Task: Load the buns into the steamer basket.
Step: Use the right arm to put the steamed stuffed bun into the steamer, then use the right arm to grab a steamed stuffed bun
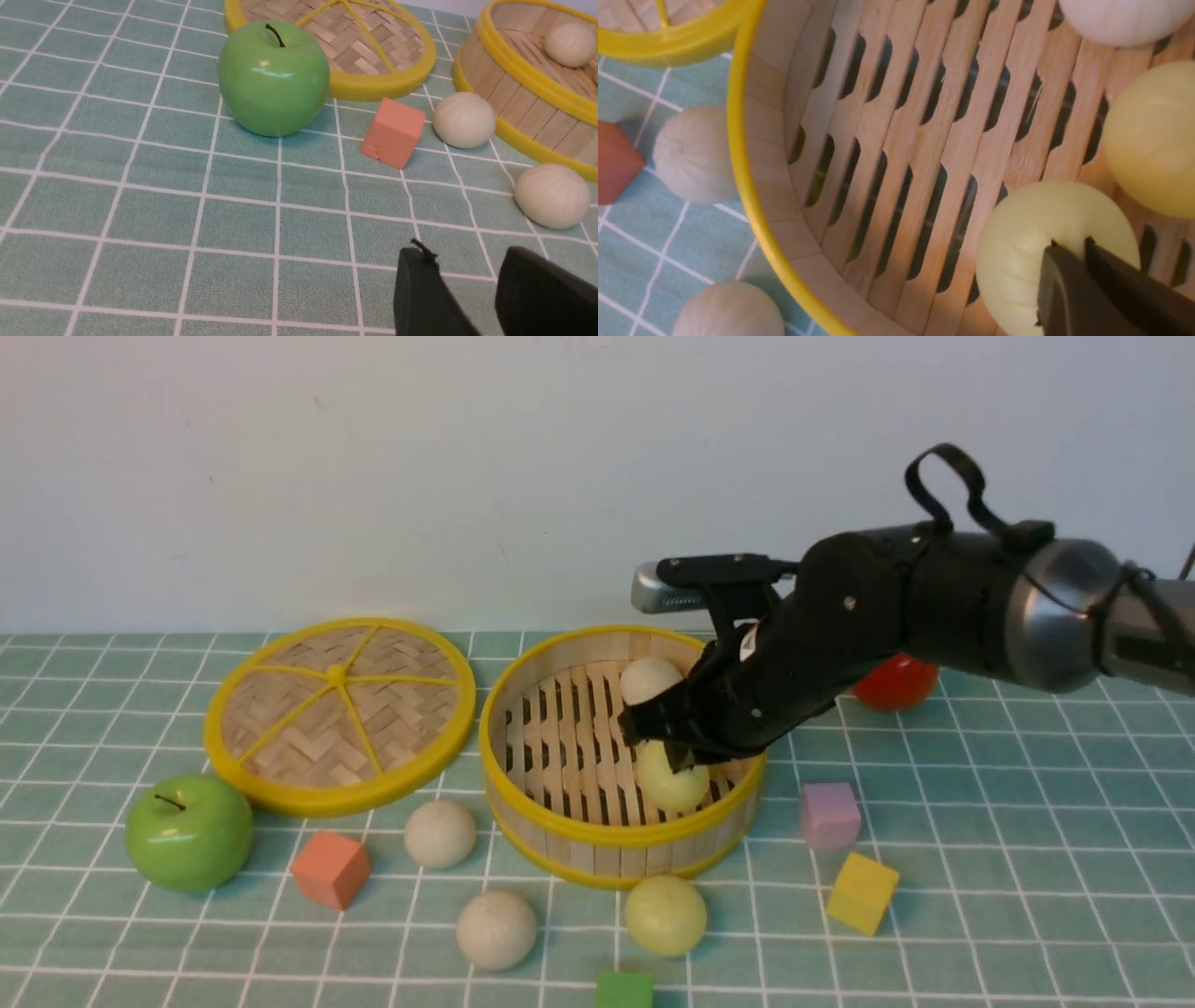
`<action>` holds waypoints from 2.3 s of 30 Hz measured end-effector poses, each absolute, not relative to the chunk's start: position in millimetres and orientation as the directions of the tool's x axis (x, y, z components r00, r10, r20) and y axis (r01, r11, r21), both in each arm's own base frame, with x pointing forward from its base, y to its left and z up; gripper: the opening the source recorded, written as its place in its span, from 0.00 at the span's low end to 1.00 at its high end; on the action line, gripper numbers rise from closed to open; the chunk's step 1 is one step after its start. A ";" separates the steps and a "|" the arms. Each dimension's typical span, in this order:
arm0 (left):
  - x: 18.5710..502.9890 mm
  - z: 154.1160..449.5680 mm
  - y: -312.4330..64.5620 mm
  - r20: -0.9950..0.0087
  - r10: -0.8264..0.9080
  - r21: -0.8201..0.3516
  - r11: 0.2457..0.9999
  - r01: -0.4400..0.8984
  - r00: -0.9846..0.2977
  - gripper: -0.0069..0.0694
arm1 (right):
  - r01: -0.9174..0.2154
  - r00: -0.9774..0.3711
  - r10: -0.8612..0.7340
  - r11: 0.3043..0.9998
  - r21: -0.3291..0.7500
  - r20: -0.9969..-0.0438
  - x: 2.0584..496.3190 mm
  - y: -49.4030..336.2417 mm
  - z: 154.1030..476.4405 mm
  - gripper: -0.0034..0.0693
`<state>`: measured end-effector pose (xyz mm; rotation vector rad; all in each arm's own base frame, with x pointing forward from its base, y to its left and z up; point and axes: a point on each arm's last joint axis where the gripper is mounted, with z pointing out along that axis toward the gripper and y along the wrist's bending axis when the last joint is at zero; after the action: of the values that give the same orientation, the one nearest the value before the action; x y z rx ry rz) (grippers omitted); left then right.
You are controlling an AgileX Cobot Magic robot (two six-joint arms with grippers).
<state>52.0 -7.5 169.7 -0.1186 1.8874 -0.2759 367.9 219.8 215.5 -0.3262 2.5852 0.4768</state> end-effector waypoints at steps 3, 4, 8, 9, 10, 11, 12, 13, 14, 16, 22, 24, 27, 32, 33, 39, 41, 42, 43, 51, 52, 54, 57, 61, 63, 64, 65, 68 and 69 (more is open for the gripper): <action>52.0 169.7 -7.5 -0.919 -0.218 -0.249 0.967 0.054 -0.329 0.40 | -0.306 -0.859 -0.141 0.912 0.272 -0.491 369.6 220.9 207.8 0.05; 52.0 169.7 -7.5 -0.919 -0.218 -0.249 0.967 0.054 -0.329 0.40 | -0.304 -0.861 -0.141 0.913 0.273 -0.488 369.8 221.1 206.4 0.05; 52.0 169.7 -7.5 -0.919 -0.218 -0.249 0.967 0.054 -0.329 0.40 | -0.305 -0.862 -0.144 0.913 0.270 -0.486 370.6 221.5 203.2 0.06; 52.0 169.7 -7.5 -0.919 -0.218 -0.249 0.967 0.054 -0.329 0.40 | -0.306 -0.862 -0.145 0.913 0.270 -0.486 370.6 221.5 203.2 0.08; 52.0 169.7 -7.5 -0.919 -0.218 -0.249 0.967 0.054 -0.329 0.40 | -0.306 -0.862 -0.145 0.913 0.270 -0.486 370.6 221.5 203.2 0.10; 52.0 169.7 -7.5 -0.919 -0.218 -0.249 0.967 0.054 -0.329 0.40 | -0.306 -0.861 -0.145 0.913 0.270 -0.487 370.6 221.4 203.6 0.13; 52.0 169.7 -7.5 -0.919 -0.218 -0.249 0.967 0.054 -0.329 0.40 | -0.307 -0.861 -0.146 0.913 0.270 -0.487 370.5 221.3 203.9 0.16; 52.0 169.7 -7.5 -0.919 -0.218 -0.249 0.967 0.054 -0.329 0.40 | -0.307 -0.861 -0.145 0.913 0.270 -0.488 370.4 221.3 204.5 0.16; 52.0 169.7 -7.5 -0.919 -0.218 -0.249 0.967 0.054 -0.329 0.40 | -0.309 -0.859 -0.145 0.912 0.271 -0.492 369.7 221.0 207.3 0.22; 52.0 169.7 -7.5 -0.919 -0.218 -0.249 0.967 0.054 -0.329 0.40 | -0.316 -0.855 -0.154 0.911 0.264 -0.495 367.6 219.6 213.2 0.33; 52.0 169.7 -7.5 -0.919 -0.218 -0.249 0.967 0.054 -0.329 0.40 | -0.368 -0.835 -0.225 0.906 0.207 -0.502 351.0 208.1 250.1 0.53; 52.0 169.7 -7.5 -0.919 -0.218 -0.249 0.967 0.054 -0.329 0.40 | -0.378 -0.839 -0.245 0.905 0.196 -0.486 341.9 203.5 263.2 0.54; 52.0 169.7 -7.5 -0.919 -0.218 -0.249 0.967 0.054 -0.329 0.40 | -0.388 -0.845 -0.260 0.900 0.200 -0.467 325.3 202.9 274.1 0.53; 52.0 169.7 -7.5 -0.919 -0.219 -0.250 0.967 0.054 -0.329 0.40 | -0.455 -0.851 -0.358 0.868 0.200 -0.384 284.1 224.5 250.3 0.47; 52.0 169.7 -7.5 -0.919 -0.219 -0.250 0.967 0.054 -0.329 0.40 | -0.469 -0.850 -0.379 0.860 0.199 -0.365 274.9 230.0 242.3 0.45; 52.0 169.7 -7.5 -0.919 -0.219 -0.250 0.967 0.054 -0.329 0.40 | -0.513 -0.832 -0.431 0.838 0.187 -0.351 248.7 248.5 217.0 0.38; 52.0 169.7 -7.5 -0.918 -0.220 -0.251 0.967 0.054 -0.329 0.40 | -0.511 -0.823 -0.422 0.843 0.169 -0.380 252.3 248.6 215.4 0.38; 52.0 169.7 -7.5 -0.918 -0.220 -0.251 0.967 0.054 -0.329 0.40 | -0.503 -0.820 -0.411 0.849 0.161 -0.399 255.2 248.1 214.9 0.38; 52.0 169.7 -7.5 -0.918 -0.220 -0.251 0.967 0.054 -0.329 0.40 | -0.492 -0.819 -0.394 0.856 0.159 -0.418 258.2 248.1 214.9 0.38; 52.0 169.7 -7.5 -0.918 -0.220 -0.251 0.967 0.054 -0.329 0.40 | -0.380 -0.835 -0.259 0.910 0.168 -0.486 285.5 242.5 197.9 0.38; 52.0 169.7 -7.5 -0.918 -0.220 -0.251 0.967 0.054 -0.329 0.40 | -0.371 -0.840 -0.253 0.913 0.168 -0.481 287.3 241.3 195.3 0.38; 52.0 169.7 -7.5 -0.918 -0.220 -0.251 0.967 0.054 -0.329 0.40 | -0.358 -0.848 -0.245 0.919 0.167 -0.469 290.6 239.9 188.8 0.38; 52.0 169.7 -7.5 -0.918 -0.220 -0.251 0.967 0.054 -0.329 0.40 | -0.349 -0.855 -0.240 0.922 0.168 -0.460 292.7 239.7 183.0 0.38; 52.0 169.7 -7.5 -0.918 -0.220 -0.251 0.967 0.054 -0.329 0.40 | -0.325 -0.870 -0.211 0.925 0.196 -0.447 294.4 242.8 174.4 0.38; 52.0 169.7 -7.5 -0.918 -0.220 -0.251 0.967 0.054 -0.329 0.40 | -0.323 -0.870 -0.207 0.925 0.199 -0.447 295.0 243.5 172.7 0.38; 52.0 169.7 -7.5 -0.918 -0.220 -0.251 0.967 0.054 -0.329 0.40 | -0.320 -0.872 -0.205 0.926 0.201 -0.444 295.7 244.3 169.1 0.38; 52.0 169.7 -7.5 -0.918 -0.220 -0.251 0.967 0.054 -0.329 0.40 | -0.320 -0.872 -0.205 0.926 0.201 -0.444 296.0 244.5 168.0 0.38; 52.0 169.7 -7.5 -0.918 -0.220 -0.251 0.967 0.054 -0.329 0.40 | -0.319 -0.873 -0.206 0.926 0.200 -0.442 297.0 245.3 163.8 0.38; 52.0 169.7 -7.5 -0.918 -0.220 -0.251 0.967 0.054 -0.329 0.40 | -0.318 -0.874 -0.205 0.927 0.200 -0.442 297.5 245.1 163.1 0.38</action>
<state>52.0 -7.5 169.7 -0.1198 1.8875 -0.2779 297.5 245.1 163.1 -0.3789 2.6632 0.3731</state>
